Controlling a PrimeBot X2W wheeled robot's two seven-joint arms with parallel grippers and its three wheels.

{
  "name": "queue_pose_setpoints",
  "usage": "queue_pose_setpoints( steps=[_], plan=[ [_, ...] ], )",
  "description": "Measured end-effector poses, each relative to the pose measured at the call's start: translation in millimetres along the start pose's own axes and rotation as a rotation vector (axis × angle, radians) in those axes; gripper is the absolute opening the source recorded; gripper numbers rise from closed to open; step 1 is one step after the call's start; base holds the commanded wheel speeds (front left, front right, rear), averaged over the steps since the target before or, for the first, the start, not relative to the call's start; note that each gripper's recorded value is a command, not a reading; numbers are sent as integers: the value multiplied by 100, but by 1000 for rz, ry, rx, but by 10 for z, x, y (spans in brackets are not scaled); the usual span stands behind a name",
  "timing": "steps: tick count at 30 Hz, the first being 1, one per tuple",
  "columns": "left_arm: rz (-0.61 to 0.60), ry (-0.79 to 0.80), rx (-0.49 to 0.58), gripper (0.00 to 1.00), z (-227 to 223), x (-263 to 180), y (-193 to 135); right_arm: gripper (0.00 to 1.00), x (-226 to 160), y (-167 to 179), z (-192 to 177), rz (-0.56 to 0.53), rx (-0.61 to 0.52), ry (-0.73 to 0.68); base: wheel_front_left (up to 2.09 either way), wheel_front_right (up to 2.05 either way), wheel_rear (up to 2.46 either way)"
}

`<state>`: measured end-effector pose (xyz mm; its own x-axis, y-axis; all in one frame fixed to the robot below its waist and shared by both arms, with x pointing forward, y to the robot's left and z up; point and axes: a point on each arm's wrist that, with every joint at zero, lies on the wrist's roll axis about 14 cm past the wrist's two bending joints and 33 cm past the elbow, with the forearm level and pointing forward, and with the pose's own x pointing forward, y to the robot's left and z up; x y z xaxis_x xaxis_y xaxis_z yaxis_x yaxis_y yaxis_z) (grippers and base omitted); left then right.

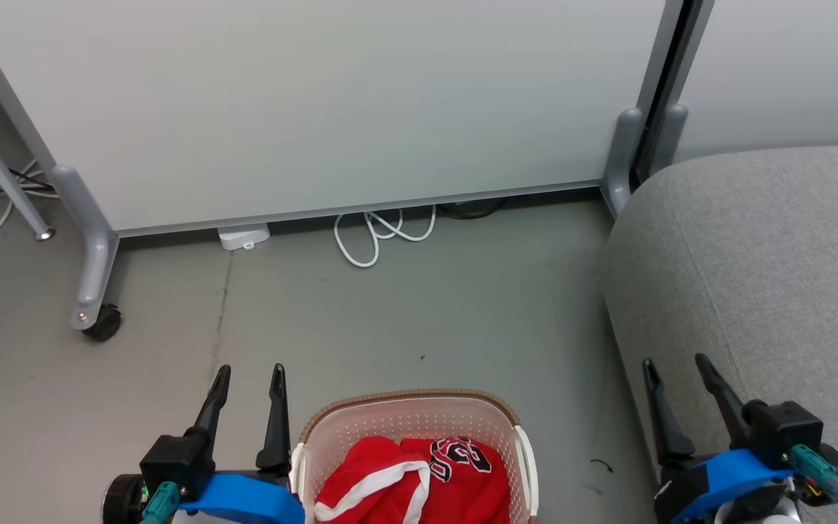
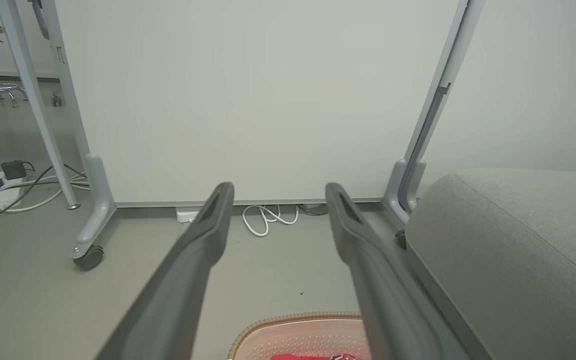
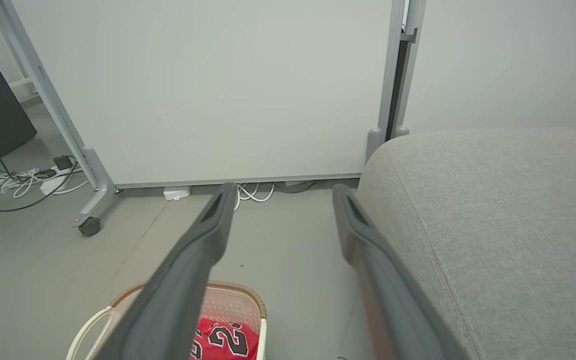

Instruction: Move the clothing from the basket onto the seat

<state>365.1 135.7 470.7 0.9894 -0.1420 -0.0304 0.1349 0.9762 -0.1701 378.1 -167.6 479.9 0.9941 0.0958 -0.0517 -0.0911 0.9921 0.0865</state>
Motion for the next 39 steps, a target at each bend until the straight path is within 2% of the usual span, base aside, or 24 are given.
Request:
queue_pose_setpoints(
  steps=[9, 19, 32, 39],
  plan=[
    [-61, 111, 4, 100, -357, 211, -159, 100, 121, -28, 2, -2, -2, -4, 0, 0, 0],
    [-185, 380, 28, 100, -1230, 396, -396, 100, 227, -232, -170, -55, 13, 23, 0, 0, 0],
    [-352, 769, 143, 100, -2352, 342, -514, 100, 275, -487, -576, -125, 31, 122, 0, 0, 0],
    [-424, 885, 206, 100, -2737, 353, -512, 100, 329, -564, -763, -142, 33, 168, 0, 0, 0]
  ],
)
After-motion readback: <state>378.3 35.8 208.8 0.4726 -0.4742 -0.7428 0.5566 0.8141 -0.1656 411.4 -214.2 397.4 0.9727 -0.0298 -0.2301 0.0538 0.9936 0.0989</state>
